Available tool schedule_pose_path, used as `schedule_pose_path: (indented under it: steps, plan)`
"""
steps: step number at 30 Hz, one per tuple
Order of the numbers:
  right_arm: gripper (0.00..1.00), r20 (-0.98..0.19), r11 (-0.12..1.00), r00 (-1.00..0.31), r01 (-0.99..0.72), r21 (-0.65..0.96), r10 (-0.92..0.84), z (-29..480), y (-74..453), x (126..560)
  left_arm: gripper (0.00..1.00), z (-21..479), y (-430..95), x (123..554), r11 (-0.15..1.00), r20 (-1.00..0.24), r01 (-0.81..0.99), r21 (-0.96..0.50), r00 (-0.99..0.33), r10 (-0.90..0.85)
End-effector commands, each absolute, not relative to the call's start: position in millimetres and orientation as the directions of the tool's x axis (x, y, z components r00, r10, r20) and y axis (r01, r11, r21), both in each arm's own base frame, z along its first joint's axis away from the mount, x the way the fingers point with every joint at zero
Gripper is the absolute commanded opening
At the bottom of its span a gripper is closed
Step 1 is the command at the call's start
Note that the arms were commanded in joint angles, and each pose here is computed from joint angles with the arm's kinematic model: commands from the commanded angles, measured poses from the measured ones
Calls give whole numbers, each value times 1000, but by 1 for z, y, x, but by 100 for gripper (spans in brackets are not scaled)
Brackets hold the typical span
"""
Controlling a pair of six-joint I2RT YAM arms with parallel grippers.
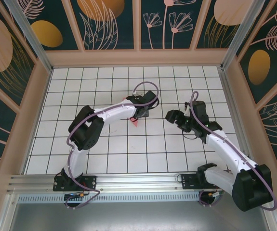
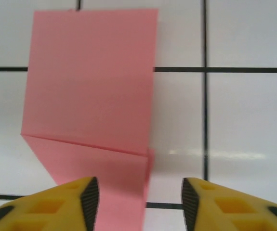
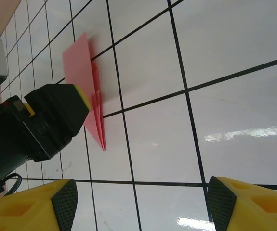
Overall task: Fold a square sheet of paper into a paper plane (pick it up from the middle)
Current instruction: Turn over the paper at the center of the table, then fold the wing for the fifth time at the center of the table.
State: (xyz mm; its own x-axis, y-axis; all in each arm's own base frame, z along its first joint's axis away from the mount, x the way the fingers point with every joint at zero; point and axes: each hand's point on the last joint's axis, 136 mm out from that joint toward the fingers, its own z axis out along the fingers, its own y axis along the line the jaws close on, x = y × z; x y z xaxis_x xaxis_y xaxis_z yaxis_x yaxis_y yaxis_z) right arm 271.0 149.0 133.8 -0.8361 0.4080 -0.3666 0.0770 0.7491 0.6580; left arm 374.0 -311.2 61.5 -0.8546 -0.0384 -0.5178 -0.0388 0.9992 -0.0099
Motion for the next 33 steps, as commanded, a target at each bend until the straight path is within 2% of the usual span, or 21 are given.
schedule_pose_path:
  steps: [1, 5, 8, 10, 14, 18, 23, 33]
  plan:
    - [75, -367, 752, -822, 108, 651, 435, 132, 141, 265, 62, 76, -337, 382, 995, -530, 29, -99, -847, -28]
    - [76, -388, 757, -822, 77, 648, 416, 135, 140, 260, 83, 104, -347, 387, 979, -573, 56, -198, -816, -70]
    - [76, -383, 746, -843, 32, 665, 377, 134, 149, 256, 88, 120, -343, 389, 954, -577, 58, -293, -807, -128]
    - [75, -365, 725, -861, 7, 688, 354, 131, 160, 255, 89, 129, -330, 392, 936, -576, 34, -352, -796, -188]
    - [63, -344, 711, -887, -26, 703, 308, 126, 186, 256, 91, 137, -286, 390, 897, -566, -27, -441, -767, -301]
    - [49, -331, 686, -902, -55, 725, 278, 124, 224, 264, 92, 132, -229, 378, 884, -562, -132, -449, -728, -394]
    - [38, -296, 701, -930, -62, 710, 217, 112, 267, 278, 97, 113, -183, 353, 861, -534, -230, -454, -703, -469]
    - [34, -201, 754, -966, -10, 657, 162, 74, 323, 329, 98, 97, -145, 325, 847, -539, -310, -431, -665, -517]
